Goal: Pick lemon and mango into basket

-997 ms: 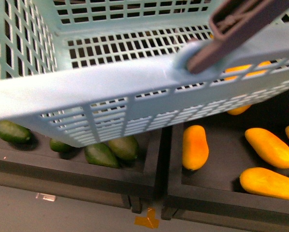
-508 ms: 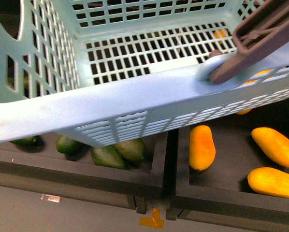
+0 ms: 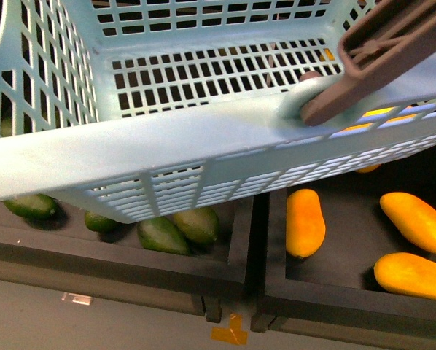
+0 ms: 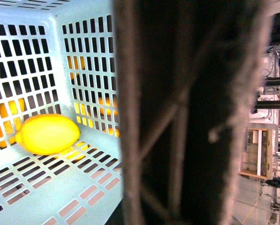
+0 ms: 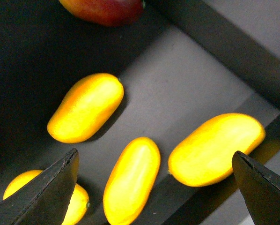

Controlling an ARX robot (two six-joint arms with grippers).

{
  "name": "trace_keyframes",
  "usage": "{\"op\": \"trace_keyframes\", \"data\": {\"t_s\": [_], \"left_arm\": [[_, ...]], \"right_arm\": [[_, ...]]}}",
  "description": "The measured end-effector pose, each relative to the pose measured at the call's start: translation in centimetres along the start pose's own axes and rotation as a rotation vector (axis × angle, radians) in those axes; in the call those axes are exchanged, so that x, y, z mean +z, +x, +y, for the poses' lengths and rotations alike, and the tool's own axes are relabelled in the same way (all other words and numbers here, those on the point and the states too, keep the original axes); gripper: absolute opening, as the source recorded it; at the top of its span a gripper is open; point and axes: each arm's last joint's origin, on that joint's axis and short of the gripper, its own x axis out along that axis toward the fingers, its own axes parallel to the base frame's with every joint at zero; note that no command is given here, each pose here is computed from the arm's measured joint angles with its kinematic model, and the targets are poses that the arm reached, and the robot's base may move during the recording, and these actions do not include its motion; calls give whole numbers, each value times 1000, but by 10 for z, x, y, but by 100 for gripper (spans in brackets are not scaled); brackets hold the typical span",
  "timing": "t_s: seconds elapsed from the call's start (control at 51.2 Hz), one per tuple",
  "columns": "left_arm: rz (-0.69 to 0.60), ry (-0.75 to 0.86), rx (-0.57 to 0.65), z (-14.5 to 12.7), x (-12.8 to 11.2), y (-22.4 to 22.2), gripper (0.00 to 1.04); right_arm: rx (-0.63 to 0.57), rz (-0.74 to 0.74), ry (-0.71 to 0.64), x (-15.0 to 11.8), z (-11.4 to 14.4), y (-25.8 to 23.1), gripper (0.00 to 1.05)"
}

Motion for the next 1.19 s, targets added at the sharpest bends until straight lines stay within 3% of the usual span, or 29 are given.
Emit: {"op": "trace_keyframes", "data": {"t_s": [0.215,0.586,0.801,1.094,1.192], "left_arm": [[6,1,-4,0,0,0,5],[1,1,-1,0,0,0,5],[5,1,-4,0,0,0,5],[4,1,-3,0,0,0,5],[4,1,-3,0,0,0,5]], "right_arm": [[-17,74,54,0,23,47,96],[-12,146,133,-2,89,114,96],[-29,165,145,-12,108,135,96],[-73,191,161,-22,115,161,96],[-83,192,160,-23,116,163,84]]}}
